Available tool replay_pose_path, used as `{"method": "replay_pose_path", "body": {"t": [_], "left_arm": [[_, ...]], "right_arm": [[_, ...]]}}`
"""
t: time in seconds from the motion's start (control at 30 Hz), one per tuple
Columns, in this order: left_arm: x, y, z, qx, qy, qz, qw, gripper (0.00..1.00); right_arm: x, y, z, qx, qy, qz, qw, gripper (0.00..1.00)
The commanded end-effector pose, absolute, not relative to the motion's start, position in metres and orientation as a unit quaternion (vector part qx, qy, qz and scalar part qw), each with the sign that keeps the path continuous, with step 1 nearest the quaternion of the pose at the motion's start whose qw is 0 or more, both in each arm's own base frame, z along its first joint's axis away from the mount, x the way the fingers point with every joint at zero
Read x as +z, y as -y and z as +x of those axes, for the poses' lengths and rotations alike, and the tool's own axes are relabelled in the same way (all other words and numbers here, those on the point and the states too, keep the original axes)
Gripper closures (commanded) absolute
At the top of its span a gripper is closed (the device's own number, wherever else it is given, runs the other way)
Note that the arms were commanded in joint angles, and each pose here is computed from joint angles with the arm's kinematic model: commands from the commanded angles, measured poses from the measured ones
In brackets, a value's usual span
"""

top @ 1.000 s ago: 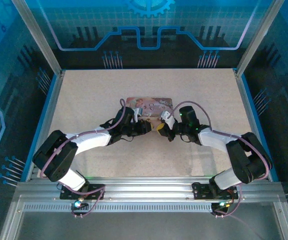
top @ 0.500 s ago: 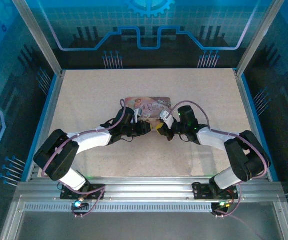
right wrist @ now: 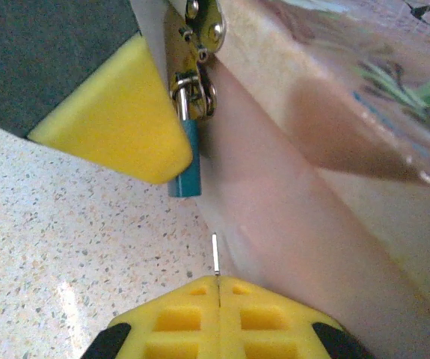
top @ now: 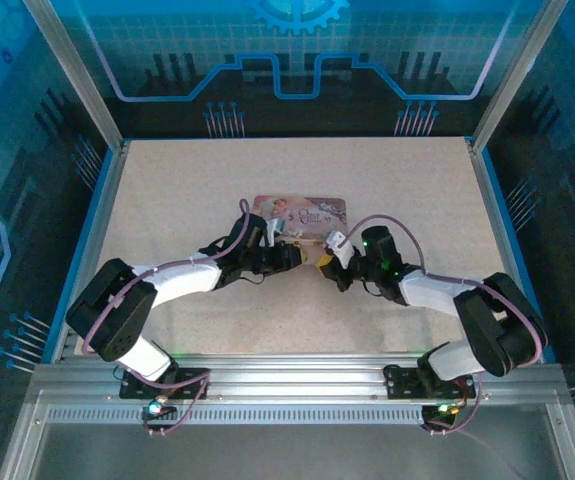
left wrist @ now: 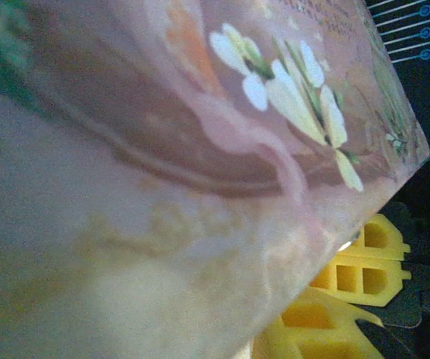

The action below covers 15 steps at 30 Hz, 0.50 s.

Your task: Unlock the padlock with the key

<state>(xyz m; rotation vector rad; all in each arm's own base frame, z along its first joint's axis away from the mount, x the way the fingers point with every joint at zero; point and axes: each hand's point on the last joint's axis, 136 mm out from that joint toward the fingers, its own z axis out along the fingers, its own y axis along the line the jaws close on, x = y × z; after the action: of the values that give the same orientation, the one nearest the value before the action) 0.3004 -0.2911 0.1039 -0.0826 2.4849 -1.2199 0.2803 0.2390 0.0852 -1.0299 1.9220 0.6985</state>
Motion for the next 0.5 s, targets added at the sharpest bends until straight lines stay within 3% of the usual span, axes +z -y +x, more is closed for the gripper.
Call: {"method": "replay_pose_path", "body": {"t": [0.0, 0.47], "left_arm": [[0.133, 0.296, 0.298, -0.473, -0.859, -0.002, 0.194, 0.77], [0.142, 0.288, 0.293, -0.485, -0.855, 0.007, 0.184, 0.77]], "right_arm": [[0.098, -0.241, 0.28, 0.285, -0.754, -0.399, 0.437, 1.0], [0.115, -0.249, 0.263, 0.343, -0.722, -0.394, 0.453, 1.0]]}}
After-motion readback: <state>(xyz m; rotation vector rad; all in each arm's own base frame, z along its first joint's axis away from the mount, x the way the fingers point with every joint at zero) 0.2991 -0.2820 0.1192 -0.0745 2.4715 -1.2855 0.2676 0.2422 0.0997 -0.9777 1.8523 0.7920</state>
